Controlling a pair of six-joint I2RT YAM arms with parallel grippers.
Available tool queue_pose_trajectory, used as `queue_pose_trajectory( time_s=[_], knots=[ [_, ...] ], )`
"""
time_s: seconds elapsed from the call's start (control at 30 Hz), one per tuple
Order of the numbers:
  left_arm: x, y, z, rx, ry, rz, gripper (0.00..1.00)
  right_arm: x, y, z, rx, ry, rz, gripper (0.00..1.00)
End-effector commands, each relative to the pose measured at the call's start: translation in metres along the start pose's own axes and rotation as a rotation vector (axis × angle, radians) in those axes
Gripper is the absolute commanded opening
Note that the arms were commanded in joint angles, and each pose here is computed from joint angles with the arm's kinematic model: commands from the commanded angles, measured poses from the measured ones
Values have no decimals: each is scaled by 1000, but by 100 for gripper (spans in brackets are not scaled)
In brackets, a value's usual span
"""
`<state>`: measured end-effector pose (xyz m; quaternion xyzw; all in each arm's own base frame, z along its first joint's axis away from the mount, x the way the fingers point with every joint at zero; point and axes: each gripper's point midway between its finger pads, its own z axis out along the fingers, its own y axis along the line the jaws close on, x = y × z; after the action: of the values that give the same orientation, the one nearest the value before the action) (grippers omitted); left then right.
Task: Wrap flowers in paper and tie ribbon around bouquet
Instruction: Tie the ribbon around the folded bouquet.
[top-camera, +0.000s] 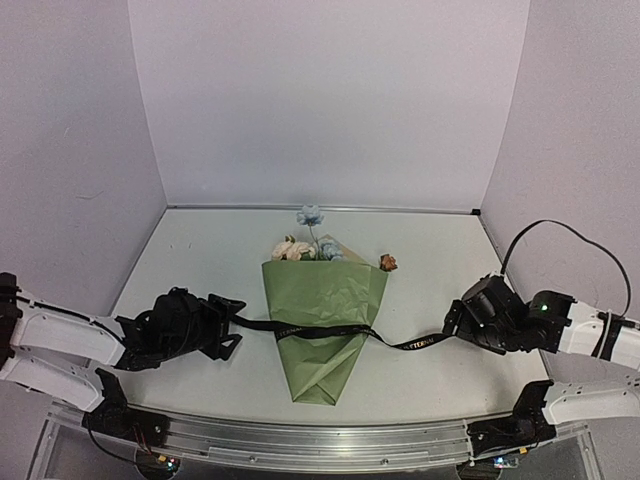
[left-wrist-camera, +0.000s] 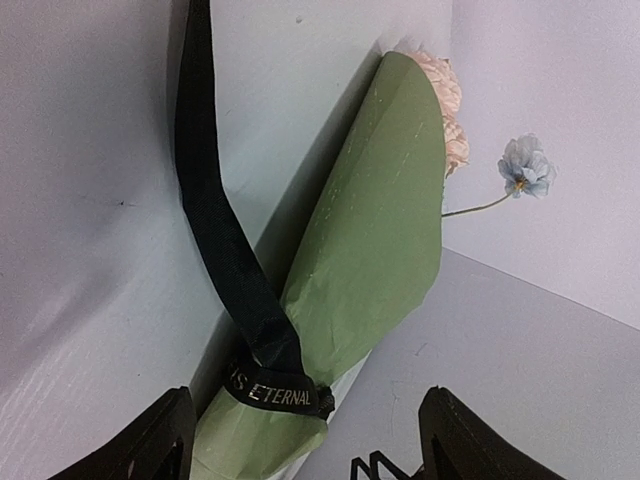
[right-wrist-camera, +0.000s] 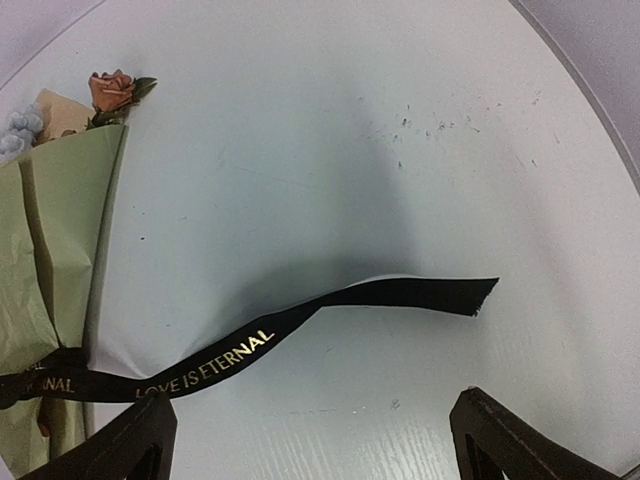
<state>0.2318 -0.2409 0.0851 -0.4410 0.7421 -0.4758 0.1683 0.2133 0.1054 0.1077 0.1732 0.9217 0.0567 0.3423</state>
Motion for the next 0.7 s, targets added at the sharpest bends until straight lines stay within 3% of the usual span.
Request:
queue_pose_trajectory(
  time_s=[0.0,0.33,0.67],
  knots=[
    [13,-18,14,90,-3,-101,80,-5,16,-4,-66,-59,111,98],
    [23,4,44,95,24,-185,74,-4,38,-13,-124,-95,112,98],
    [13,13,61,130,-25,-248,52,3,44,-14,-165,-75,161,98]
  ],
)
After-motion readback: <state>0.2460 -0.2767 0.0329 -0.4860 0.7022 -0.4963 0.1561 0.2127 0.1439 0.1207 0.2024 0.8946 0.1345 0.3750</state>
